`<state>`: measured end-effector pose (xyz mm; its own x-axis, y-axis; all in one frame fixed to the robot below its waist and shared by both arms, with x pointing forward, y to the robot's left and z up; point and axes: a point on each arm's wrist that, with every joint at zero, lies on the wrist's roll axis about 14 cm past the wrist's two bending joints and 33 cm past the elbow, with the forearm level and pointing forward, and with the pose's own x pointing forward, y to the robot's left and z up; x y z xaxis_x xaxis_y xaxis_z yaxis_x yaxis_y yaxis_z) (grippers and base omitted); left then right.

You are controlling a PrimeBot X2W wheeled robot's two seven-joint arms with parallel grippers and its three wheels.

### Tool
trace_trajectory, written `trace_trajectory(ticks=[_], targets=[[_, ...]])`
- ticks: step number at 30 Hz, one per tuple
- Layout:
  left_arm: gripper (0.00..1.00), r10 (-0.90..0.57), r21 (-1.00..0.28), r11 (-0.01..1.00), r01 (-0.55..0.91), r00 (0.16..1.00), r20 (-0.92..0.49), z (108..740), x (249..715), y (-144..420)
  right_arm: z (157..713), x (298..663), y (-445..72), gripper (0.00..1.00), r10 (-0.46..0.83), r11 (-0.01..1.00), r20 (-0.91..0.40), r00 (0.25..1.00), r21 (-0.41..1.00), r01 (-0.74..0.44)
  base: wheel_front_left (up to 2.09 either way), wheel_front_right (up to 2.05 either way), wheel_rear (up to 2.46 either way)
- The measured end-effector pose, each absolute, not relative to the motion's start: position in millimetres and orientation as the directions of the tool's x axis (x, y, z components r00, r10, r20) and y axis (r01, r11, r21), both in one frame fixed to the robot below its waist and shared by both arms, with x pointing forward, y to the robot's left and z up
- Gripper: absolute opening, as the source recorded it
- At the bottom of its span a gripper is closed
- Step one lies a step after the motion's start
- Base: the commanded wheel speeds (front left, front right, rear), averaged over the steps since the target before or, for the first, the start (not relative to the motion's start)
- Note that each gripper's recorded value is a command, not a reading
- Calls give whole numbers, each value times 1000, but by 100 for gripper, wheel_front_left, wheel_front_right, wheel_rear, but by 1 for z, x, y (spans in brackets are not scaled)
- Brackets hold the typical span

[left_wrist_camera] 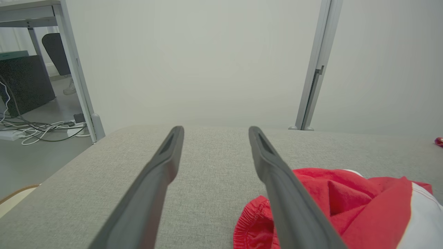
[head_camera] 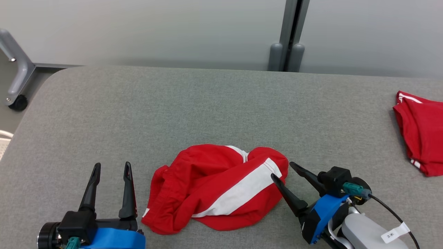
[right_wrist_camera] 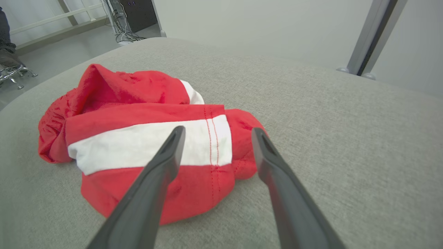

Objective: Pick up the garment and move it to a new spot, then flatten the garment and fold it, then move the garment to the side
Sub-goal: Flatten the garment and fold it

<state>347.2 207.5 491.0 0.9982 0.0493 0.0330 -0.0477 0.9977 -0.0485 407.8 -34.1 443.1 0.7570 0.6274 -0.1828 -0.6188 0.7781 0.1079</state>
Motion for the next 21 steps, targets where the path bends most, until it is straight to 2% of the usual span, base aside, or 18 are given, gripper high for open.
trace_trajectory(ticks=[10, 21], targets=[[100, 98, -58, 994, -98, 995, 11, 485, 349, 218, 403, 418, -16, 100, 680, 722, -312, 663, 123, -681, 0, 0, 0], [100, 104, -69, 992, -104, 995, 3, 483, 357, 216, 386, 420, 10, 100, 733, 660, -368, 572, 186, -728, 0, 0, 0]])
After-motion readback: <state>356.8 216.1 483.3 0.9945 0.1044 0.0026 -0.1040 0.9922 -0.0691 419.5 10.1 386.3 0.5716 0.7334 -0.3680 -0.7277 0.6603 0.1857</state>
